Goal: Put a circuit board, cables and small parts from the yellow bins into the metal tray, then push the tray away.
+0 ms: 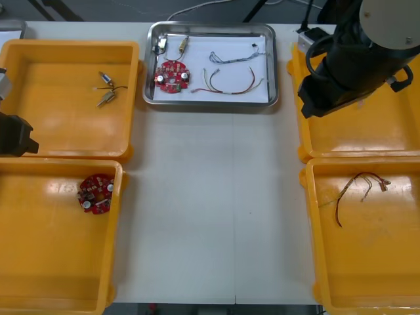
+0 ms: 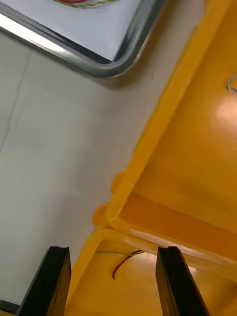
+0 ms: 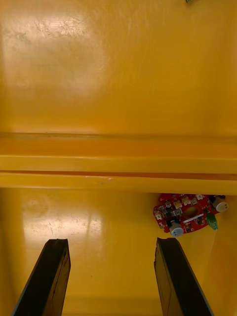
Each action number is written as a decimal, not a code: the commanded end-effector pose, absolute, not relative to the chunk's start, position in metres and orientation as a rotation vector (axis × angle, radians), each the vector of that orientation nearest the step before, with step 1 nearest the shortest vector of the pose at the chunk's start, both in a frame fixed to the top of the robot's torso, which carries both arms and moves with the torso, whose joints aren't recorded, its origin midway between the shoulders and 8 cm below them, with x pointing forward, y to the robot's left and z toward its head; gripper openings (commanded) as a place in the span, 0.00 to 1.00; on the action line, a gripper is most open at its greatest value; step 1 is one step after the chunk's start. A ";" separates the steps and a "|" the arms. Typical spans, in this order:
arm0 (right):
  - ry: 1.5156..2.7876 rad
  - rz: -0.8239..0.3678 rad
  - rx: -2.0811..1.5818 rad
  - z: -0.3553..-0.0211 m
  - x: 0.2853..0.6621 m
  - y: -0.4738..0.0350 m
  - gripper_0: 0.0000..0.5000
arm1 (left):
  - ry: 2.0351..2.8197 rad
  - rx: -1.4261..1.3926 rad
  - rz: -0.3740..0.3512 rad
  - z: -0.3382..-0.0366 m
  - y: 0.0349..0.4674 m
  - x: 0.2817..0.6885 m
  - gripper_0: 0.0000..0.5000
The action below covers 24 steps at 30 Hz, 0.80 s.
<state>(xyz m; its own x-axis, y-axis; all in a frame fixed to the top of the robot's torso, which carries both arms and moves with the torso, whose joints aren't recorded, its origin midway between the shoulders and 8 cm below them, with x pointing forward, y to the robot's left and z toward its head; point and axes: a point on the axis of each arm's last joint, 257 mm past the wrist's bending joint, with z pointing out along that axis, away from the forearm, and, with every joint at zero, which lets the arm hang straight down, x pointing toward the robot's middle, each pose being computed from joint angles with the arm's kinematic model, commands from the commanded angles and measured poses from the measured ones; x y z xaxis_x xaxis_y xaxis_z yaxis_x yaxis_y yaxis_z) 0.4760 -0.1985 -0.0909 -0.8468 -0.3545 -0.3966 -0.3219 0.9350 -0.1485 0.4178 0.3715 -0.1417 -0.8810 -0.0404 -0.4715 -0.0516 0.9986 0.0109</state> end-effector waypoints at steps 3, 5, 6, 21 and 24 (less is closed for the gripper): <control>2.683 -0.098 -0.173 -0.088 0.461 -0.258 1.00 | 2.609 0.062 0.080 -0.121 0.377 0.424 1.00; 2.692 -0.074 -0.085 -0.092 0.455 -0.272 1.00 | 2.609 0.062 0.080 -0.121 0.377 0.424 1.00; 2.695 -0.069 -0.059 -0.094 0.453 -0.276 1.00 | 2.609 0.062 0.080 -0.121 0.377 0.424 1.00; 2.730 0.019 0.245 -0.121 0.412 -0.349 1.00 | 2.609 0.062 0.080 -0.121 0.377 0.424 1.00; 2.735 0.021 0.266 -0.127 0.405 -0.355 1.00 | 2.609 0.062 0.080 -0.121 0.377 0.424 1.00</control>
